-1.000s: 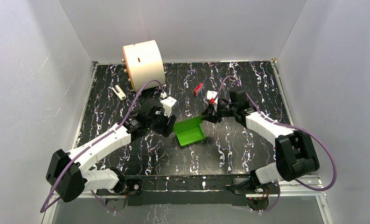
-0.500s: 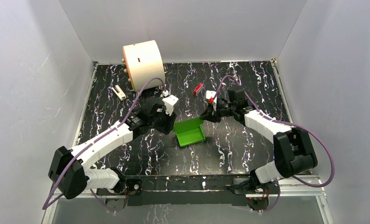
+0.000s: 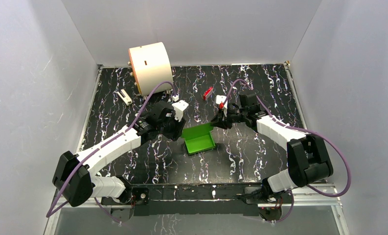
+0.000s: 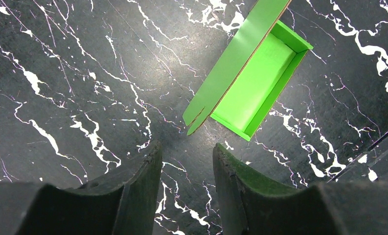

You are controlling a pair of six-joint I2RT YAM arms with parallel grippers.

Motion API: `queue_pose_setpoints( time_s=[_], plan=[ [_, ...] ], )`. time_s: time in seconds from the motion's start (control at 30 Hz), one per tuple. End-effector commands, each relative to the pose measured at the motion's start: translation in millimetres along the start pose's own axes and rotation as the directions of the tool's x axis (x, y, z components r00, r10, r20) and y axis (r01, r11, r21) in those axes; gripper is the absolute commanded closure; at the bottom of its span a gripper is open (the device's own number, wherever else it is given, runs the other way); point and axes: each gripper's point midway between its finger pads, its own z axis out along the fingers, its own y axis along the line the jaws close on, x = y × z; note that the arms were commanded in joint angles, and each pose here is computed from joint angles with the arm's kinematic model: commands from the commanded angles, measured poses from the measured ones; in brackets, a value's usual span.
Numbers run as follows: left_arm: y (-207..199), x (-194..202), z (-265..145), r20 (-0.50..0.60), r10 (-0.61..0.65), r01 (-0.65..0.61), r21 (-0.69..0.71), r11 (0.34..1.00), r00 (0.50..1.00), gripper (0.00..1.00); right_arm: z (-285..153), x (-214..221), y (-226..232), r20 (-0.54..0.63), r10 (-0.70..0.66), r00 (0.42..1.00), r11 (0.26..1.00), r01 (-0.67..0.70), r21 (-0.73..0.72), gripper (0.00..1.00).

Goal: Fold the paper box

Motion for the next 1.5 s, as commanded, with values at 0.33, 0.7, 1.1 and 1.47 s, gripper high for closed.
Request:
queue_pose_setpoints(
  time_s=[0.33, 0.7, 1.1, 1.47],
  plan=[
    [-3, -17, -4, 0.026, 0.012, -0.013, 0.024, 1.0, 1.0, 0.61, -7, -20, -6, 0.037, -0.062, 0.997, 0.998, 0.062, 0.018, 0.75],
    [-8, -21, 3, 0.014, 0.033, -0.033, 0.057, 0.998, 0.999, 0.66, -9, -16, 0, 0.026, -0.043, 0.999, 0.999, 0.043, 0.004, 0.77],
    [-9, -18, 13, -0.017, 0.06, -0.059, 0.071, 0.996, 0.998, 0.8, -10, -17, 1, 0.025, -0.036, 0.999, 0.999, 0.036, 0.018, 0.77],
    [-13, -21, 14, -0.007, 0.066, -0.065, 0.099, 0.993, 0.998, 0.98, -12, -16, 6, 0.028, -0.021, 0.999, 1.0, 0.02, 0.016, 0.81]
  ],
)
